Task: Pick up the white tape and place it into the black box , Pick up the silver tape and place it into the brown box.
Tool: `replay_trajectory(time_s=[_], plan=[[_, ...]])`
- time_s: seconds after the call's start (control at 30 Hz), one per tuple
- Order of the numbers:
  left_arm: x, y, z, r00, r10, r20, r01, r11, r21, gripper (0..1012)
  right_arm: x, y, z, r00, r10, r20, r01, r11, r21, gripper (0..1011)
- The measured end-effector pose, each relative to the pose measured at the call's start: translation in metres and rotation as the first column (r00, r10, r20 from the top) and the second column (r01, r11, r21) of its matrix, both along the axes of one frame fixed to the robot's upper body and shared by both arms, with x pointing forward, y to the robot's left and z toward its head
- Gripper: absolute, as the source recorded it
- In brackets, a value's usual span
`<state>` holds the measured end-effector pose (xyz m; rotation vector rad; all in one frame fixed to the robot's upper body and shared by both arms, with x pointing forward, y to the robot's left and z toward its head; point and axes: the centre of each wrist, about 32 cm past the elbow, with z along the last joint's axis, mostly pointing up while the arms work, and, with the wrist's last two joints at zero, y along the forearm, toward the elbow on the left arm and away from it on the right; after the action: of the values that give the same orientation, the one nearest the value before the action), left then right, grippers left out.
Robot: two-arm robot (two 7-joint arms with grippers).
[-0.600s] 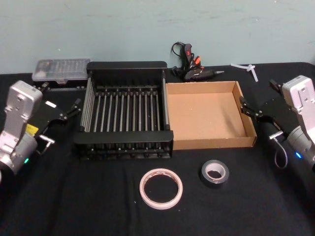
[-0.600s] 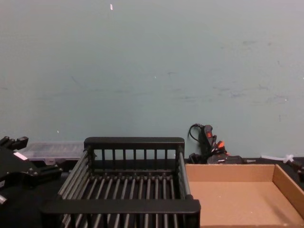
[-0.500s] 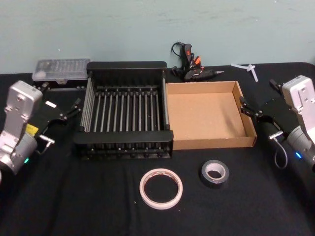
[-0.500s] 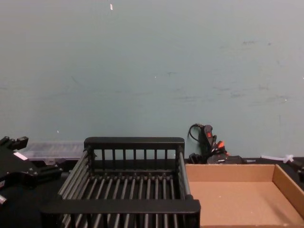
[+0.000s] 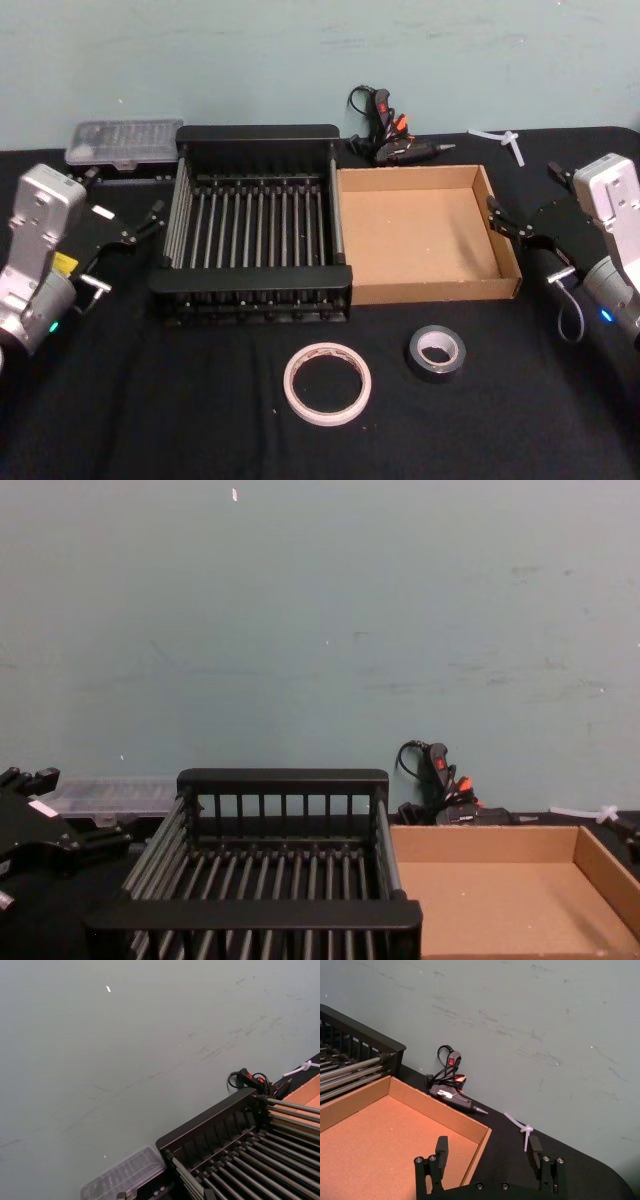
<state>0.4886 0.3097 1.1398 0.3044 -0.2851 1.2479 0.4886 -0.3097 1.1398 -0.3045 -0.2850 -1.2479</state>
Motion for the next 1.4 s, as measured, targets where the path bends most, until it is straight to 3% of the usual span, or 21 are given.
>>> replay_trajectory(time_s=[1.0, 1.4], plan=[[0.0000, 0.0000, 0.0000, 1.0000, 0.000, 0.000, 0.000, 1.0000, 0.000, 1001, 0.0000, 0.0000, 0.0000, 1.000, 0.000, 0.000, 0.000, 1.000, 0.000, 1002], [0.0000, 0.0000, 0.0000, 1.0000, 0.000, 0.000, 0.000, 1.0000, 0.000, 1002, -0.0022, -0.0030, 0.0024, 1.000, 0.003, 0.004, -0.003, 1.000, 0.029, 1002]])
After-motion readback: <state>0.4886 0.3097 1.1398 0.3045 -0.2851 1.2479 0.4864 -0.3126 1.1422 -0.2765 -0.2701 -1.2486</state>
